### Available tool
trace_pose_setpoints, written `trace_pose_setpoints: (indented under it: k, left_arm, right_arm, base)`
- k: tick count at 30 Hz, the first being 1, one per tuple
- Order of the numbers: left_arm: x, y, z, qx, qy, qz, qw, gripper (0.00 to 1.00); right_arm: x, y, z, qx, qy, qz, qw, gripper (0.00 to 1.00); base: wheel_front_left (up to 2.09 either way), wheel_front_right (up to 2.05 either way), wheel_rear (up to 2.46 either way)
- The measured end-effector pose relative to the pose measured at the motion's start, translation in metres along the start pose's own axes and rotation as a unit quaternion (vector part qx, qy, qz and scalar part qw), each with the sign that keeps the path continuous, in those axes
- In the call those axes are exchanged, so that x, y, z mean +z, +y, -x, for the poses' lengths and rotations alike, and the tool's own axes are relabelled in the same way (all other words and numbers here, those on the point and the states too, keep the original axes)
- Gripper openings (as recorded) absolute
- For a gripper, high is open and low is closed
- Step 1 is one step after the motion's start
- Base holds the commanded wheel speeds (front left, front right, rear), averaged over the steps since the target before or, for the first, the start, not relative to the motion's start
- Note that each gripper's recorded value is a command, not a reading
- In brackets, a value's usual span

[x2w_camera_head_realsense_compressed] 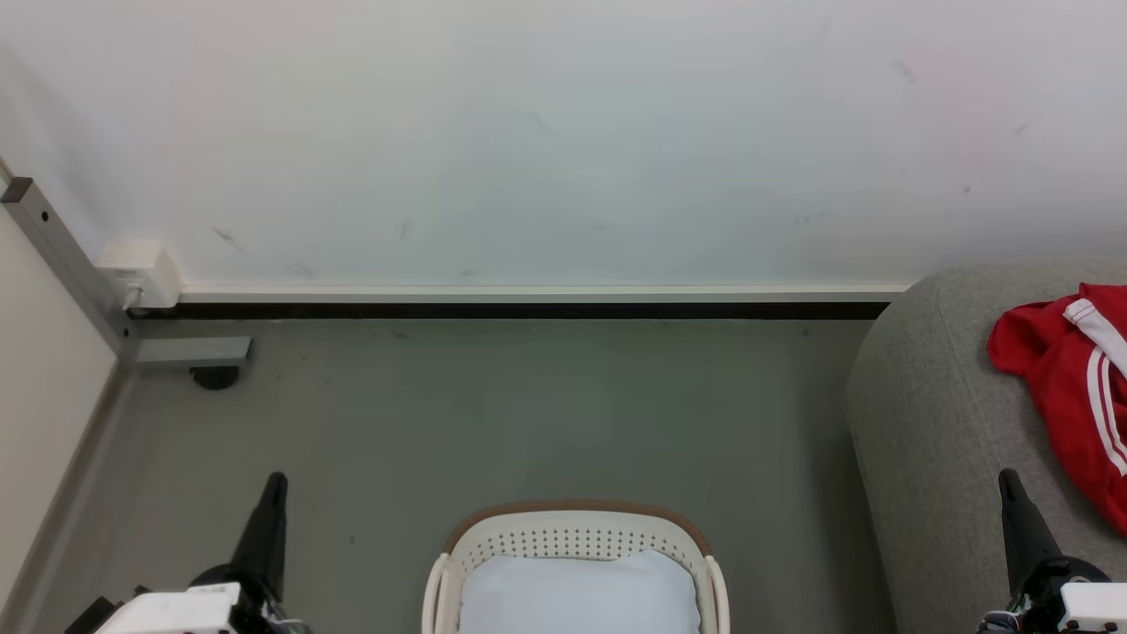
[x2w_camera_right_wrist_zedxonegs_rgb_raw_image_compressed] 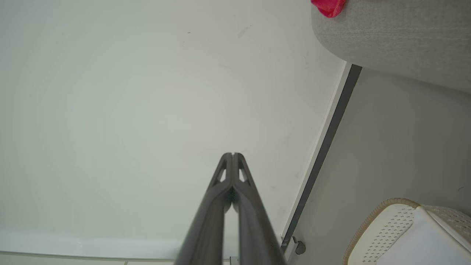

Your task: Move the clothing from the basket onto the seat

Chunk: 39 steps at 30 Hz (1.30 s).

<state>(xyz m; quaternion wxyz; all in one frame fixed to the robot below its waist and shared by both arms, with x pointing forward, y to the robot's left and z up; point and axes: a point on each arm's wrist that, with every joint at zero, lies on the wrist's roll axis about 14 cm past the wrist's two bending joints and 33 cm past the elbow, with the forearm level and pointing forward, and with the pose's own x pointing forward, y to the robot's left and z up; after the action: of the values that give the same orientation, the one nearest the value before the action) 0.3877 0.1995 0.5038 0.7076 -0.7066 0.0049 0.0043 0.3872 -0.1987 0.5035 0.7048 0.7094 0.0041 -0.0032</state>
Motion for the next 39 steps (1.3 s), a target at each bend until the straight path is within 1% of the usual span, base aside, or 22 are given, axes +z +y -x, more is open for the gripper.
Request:
trace_pose_setpoints:
  k: [39]
  left_arm:
    - [-0.0001, -0.0001, 0.0, 0.0, 0.0, 0.0, 1.0, 0.0]
  right_arm:
    - [0.0001, 0.0001, -0.0001, 0.0, 0.0, 0.0, 1.0, 0.0]
  base:
    - [0.0, 0.0, 0.0]
